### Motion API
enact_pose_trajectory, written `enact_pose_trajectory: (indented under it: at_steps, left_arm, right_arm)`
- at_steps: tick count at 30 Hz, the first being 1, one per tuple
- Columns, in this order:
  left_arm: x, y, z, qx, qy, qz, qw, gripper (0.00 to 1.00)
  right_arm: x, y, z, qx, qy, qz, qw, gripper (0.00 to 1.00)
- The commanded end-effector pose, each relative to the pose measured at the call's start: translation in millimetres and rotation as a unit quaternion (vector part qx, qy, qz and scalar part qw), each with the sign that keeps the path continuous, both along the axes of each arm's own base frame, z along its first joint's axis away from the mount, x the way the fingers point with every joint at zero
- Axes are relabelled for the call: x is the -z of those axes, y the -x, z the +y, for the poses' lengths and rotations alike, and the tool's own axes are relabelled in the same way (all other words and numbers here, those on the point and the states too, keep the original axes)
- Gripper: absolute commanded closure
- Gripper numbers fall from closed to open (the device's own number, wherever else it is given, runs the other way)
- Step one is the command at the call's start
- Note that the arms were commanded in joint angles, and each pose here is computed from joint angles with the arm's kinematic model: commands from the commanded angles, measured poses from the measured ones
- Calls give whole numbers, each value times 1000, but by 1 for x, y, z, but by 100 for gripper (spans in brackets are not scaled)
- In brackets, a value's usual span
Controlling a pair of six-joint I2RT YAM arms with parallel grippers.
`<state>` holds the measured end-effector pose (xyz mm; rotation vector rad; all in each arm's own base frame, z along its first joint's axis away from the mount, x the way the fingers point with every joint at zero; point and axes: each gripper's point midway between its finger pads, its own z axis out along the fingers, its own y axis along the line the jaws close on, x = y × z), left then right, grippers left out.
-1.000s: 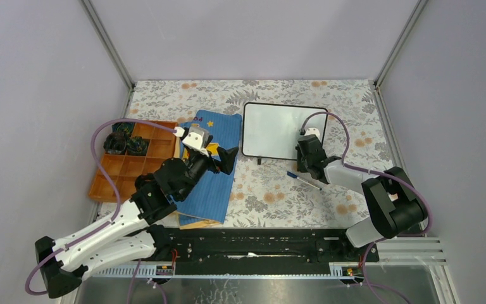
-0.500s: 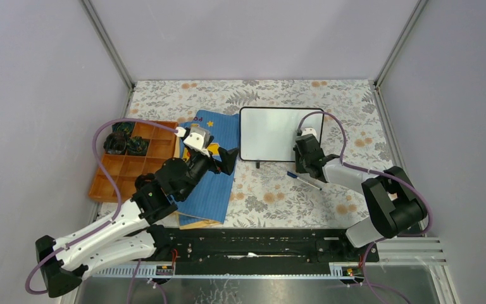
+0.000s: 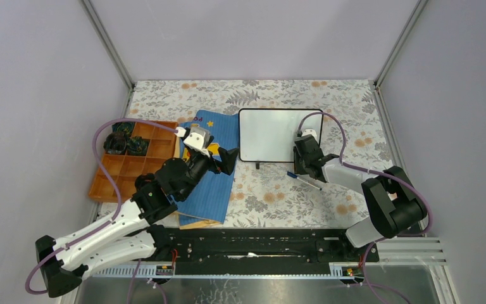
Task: Write a sentence on the whiteboard
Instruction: Move the whiteboard to the center of the board.
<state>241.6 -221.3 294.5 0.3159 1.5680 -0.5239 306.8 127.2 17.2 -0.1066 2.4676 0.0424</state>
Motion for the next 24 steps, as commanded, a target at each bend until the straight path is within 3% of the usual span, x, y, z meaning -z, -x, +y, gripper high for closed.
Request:
enact_pose_trajectory:
  at_steps: [1,11,16,24]
  left_arm:
    - [-4,2,-1,3,-3,-11,1000,1]
    - [-2,1,-2,2,-5,-10,1000,1]
    - [-3,1,-1,-1,-5,-12,1000,1]
    - [-2,0,-1,-2,-9,-11,1000,1]
  right_arm:
    - [-12,-4,1,9,-1,-19,1000,58]
    - [-36,5,-1,27,-29,-35,999,31]
    - [-55,24,-2,31,-59,-33,997,27]
    - [-42,49,-2,49,-109,-14,993,18]
